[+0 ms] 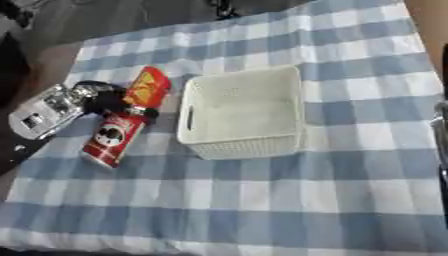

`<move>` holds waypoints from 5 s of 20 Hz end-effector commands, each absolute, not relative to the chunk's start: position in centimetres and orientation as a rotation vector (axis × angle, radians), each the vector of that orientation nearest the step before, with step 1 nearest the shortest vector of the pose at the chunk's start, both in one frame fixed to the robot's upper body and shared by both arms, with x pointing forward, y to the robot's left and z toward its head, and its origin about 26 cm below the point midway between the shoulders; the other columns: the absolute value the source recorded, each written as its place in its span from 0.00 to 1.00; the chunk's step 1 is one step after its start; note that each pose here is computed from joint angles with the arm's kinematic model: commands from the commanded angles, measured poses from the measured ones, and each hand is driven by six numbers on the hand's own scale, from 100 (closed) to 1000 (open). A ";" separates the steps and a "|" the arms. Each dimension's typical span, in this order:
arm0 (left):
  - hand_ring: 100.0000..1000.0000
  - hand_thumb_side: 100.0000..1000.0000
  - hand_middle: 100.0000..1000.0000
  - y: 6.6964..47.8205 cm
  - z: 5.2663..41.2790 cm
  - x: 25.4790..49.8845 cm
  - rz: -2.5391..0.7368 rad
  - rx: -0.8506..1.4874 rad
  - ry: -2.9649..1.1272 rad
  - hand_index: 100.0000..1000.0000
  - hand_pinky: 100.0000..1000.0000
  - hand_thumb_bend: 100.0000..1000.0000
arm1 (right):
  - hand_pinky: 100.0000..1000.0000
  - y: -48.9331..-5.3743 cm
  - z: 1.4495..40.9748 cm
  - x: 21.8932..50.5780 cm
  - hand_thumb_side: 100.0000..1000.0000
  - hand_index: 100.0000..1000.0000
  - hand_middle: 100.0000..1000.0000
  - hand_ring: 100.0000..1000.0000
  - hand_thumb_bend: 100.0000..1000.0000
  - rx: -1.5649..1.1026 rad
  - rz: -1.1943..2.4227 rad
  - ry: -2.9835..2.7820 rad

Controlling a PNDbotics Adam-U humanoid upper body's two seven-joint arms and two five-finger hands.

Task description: Pick up objects on the table and place them in the box.

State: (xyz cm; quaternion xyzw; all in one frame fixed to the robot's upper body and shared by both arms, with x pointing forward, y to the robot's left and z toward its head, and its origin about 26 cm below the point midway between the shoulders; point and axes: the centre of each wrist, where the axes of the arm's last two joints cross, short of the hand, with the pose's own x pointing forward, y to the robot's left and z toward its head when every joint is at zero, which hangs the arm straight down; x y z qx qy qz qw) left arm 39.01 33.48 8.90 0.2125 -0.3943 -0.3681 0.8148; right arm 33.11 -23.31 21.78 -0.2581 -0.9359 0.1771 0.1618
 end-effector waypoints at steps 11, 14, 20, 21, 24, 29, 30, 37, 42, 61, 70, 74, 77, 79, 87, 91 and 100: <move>0.36 0.06 0.52 33.7 8.3 39.3 -0.809 0.518 -0.836 0.81 0.12 0.53 | 0.42 -23.0 23.3 32.8 0.97 0.66 0.64 0.61 0.00 -0.711 0.509 -2.727; 0.33 0.06 0.48 33.6 8.4 39.4 -0.806 0.528 -0.853 0.76 0.09 0.47 | 0.42 -22.9 23.3 32.8 0.97 0.66 0.64 0.60 0.00 -0.708 0.509 -2.727; 0.21 0.00 0.33 34.1 9.4 39.7 -0.795 0.564 -0.882 0.59 0.00 0.25 | 0.42 -23.0 23.2 32.9 0.97 0.66 0.64 0.60 0.00 -0.706 0.510 -2.720; 0.19 0.00 0.31 34.3 9.7 39.7 -0.788 0.573 -0.887 0.55 0.00 0.18 | 0.42 -23.0 23.1 32.9 0.97 0.66 0.64 0.60 0.00 -0.706 0.510 -2.718; 0.16 0.00 0.27 34.7 10.5 39.7 -0.771 0.596 -0.903 0.51 0.00 0.12 | 0.42 -23.0 23.0 32.9 0.97 0.66 0.64 0.60 0.00 -0.708 0.510 -2.714; 0.15 0.00 0.26 35.7 12.9 39.5 -0.753 0.628 -0.947 0.48 0.00 0.10 | 0.42 -23.2 22.9 33.0 0.97 0.66 0.64 0.60 0.00 -0.713 0.509 -2.705; 0.15 0.00 0.26 36.0 13.5 39.5 -0.751 0.638 -0.954 0.48 0.00 0.10 | 0.42 -23.2 22.8 33.0 0.97 0.66 0.64 0.60 0.00 -0.714 0.509 -2.702; 0.14 0.00 0.25 37.0 18.1 39.4 -0.767 0.718 -1.010 0.46 0.00 0.10 | 0.42 -23.5 22.3 33.2 0.97 0.66 0.64 0.60 0.00 -0.726 0.508 -2.676; 0.15 0.00 0.25 37.4 20.1 39.1 -0.776 0.765 -1.038 0.46 0.00 0.11 | 0.42 -23.6 22.0 33.3 0.97 0.66 0.64 0.60 0.00 -0.734 0.506 -2.666; 0.15 0.00 0.24 28.6 26.1 34.0 -1.112 0.568 -1.406 0.45 0.00 0.17 | 0.43 -24.6 22.5 33.7 0.94 0.66 0.64 0.61 0.00 -0.811 0.529 -2.648; 0.14 0.00 0.23 26.7 27.3 34.5 -1.186 0.534 -1.457 0.44 0.00 0.16 | 0.43 -24.6 23.2 33.7 0.92 0.66 0.64 0.61 0.00 -0.830 0.526 -2.671; 0.14 0.00 0.23 26.4 27.2 35.5 -1.180 0.532 -1.466 0.44 0.00 0.15 | 0.43 -24.3 23.6 33.6 0.92 0.66 0.64 0.61 0.00 -0.826 0.531 -2.686; 0.14 0.00 0.23 26.3 27.2 36.5 -1.167 0.537 -1.470 0.44 0.00 0.15 | 0.43 -24.1 23.9 33.6 0.91 0.66 0.64 0.61 0.00 -0.820 0.532 -2.699; 0.14 0.00 0.23 26.2 27.0 37.2 -1.158 0.538 -1.470 0.44 0.00 0.15 | 0.43 -24.1 24.0 33.6 0.91 0.66 0.64 0.61 0.00 -0.817 0.529 -2.704; 0.13 0.00 0.22 24.5 26.0 40.0 -1.119 0.508 -1.496 0.44 0.00 0.15 | 0.43 -23.9 24.1 33.5 0.91 0.66 0.64 0.61 0.00 -0.809 0.514 -2.712; 0.13 0.00 0.22 23.4 25.1 41.0 -1.080 0.467 -1.509 0.43 0.00 0.13 | 0.43 -23.9 24.1 33.5 0.90 0.66 0.64 0.61 0.00 -0.806 0.502 -2.712; 0.20 0.00 0.27 21.5 23.8 41.4 -1.042 0.411 -1.523 0.47 0.00 0.20 | 0.43 -23.8 23.9 33.5 0.90 0.66 0.64 0.61 0.00 -0.797 0.489 -2.708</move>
